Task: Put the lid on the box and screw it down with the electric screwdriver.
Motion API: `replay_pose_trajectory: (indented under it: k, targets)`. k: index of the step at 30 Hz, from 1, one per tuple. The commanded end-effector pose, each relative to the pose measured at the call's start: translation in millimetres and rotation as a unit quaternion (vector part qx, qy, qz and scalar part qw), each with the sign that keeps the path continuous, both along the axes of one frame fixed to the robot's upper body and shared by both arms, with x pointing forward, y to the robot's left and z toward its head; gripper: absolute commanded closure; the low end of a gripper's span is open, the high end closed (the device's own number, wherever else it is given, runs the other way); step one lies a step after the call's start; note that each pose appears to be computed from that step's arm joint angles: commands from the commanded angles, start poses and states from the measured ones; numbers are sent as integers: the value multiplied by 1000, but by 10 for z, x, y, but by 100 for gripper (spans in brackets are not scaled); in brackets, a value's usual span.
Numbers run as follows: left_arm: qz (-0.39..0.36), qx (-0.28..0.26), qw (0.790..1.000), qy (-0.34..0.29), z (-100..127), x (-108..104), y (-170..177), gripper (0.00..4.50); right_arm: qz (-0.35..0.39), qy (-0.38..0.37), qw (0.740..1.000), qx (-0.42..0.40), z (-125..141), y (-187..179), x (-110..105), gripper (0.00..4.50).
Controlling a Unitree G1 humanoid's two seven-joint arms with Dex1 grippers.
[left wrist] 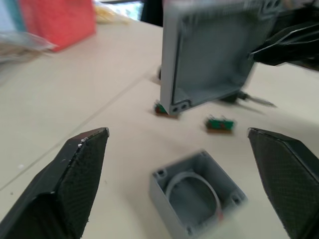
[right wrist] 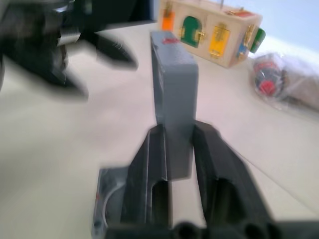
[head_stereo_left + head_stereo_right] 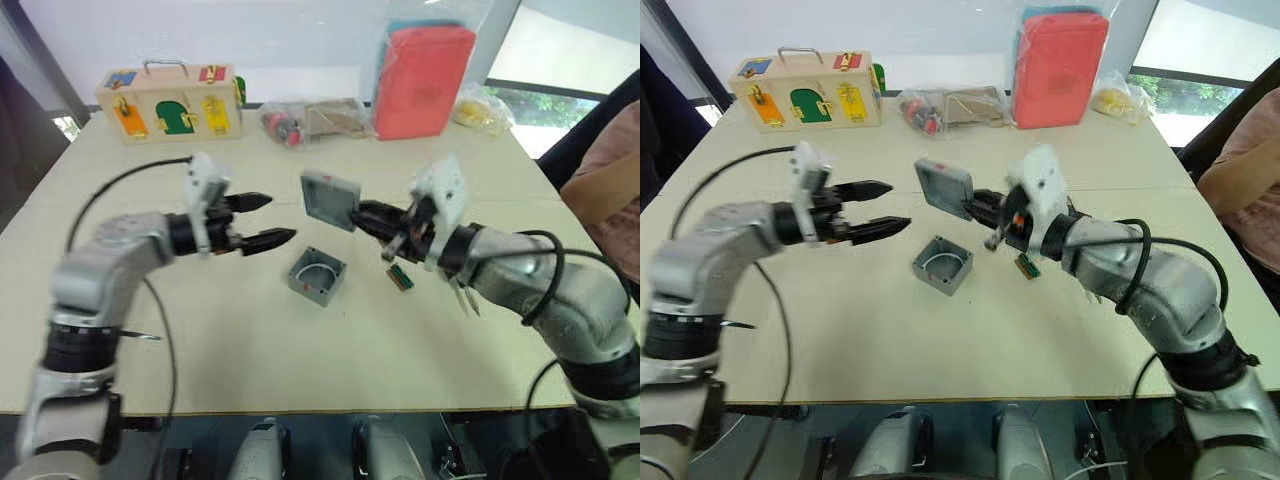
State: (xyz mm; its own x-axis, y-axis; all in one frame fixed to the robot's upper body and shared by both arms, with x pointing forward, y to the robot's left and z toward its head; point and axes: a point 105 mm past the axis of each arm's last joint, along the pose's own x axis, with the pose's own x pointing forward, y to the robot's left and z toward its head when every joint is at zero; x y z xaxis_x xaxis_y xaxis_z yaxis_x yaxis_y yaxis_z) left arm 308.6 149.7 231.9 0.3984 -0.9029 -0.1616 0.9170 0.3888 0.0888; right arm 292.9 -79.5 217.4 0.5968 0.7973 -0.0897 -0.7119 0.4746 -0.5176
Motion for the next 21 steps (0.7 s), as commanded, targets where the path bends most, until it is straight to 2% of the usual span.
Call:
replay_pose_trajectory:
  k: [1,6,11,15,21]
  targets:
    - [-66,33,997,19,32,-176,141,6,31,-186,976,-109,-18,21,-3,437]
    - [-58,67,996,13,3,-59,265,6,64,-371,899,-225,-279,85,-10,437]
    - [-60,72,996,13,-1,-4,294,6,54,-453,856,-242,-468,167,-35,437]
    - [-73,80,994,16,-28,-22,294,6,39,-486,836,-252,-554,196,-10,437]
    - [-78,91,993,17,-43,-20,313,6,29,-487,831,-266,-715,190,57,437]
